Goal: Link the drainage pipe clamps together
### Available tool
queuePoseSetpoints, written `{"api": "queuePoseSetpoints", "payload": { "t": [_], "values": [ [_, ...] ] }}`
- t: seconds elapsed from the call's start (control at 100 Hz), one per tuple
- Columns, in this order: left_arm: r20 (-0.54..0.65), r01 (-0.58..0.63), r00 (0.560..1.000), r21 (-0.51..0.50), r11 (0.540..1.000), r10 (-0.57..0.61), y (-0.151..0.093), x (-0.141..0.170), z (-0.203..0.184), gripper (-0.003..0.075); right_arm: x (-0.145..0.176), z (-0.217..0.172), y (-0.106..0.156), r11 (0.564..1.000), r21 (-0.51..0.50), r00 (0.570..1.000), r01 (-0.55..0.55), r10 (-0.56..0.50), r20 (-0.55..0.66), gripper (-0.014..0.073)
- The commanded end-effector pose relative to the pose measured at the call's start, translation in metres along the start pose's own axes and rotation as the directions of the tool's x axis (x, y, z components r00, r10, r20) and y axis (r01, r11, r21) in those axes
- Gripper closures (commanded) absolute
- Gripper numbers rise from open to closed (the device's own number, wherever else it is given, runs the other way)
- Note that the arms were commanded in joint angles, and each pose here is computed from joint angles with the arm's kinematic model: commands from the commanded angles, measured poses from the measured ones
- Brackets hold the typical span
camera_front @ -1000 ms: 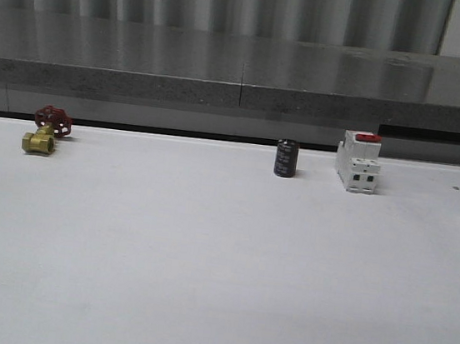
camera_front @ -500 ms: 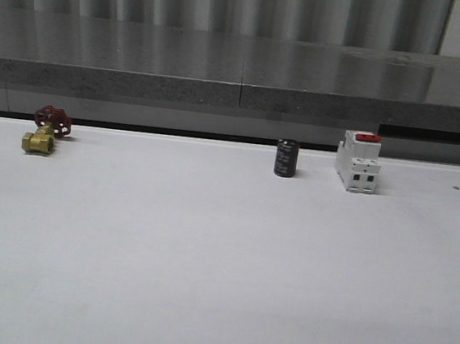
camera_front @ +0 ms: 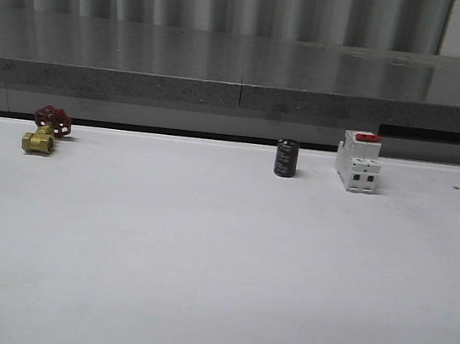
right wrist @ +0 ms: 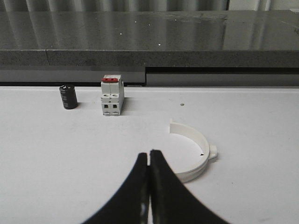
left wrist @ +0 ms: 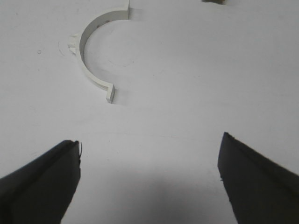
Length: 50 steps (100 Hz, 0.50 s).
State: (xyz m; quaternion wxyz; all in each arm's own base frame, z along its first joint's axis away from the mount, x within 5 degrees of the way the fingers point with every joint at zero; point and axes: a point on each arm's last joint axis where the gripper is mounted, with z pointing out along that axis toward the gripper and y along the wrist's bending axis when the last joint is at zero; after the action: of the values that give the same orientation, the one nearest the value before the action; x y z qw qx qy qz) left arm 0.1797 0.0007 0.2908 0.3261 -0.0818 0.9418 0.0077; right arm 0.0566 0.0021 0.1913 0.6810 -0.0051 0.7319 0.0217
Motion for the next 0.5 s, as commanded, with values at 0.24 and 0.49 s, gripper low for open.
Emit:
{"api": "queuePoseSetpoints", "payload": {
  "t": [0.24, 0.49],
  "values": [
    [-0.108, -0.05, 0.993, -0.051, 0.997, 0.045, 0.002, -0.074, 0.048, 0.0122, -0.015, -0.003, 0.0, 1.0, 0.004, 0.993, 0.004, -0.004, 0.12, 0.0662],
    [-0.198, -0.102, 0.976, -0.033, 0.994, 0.093, 0.026, -0.106, 0.1, 0.0122, -0.015, -0.003, 0.0, 1.0, 0.004, 0.993, 0.004, -0.004, 0.12, 0.0662]
  ]
}}
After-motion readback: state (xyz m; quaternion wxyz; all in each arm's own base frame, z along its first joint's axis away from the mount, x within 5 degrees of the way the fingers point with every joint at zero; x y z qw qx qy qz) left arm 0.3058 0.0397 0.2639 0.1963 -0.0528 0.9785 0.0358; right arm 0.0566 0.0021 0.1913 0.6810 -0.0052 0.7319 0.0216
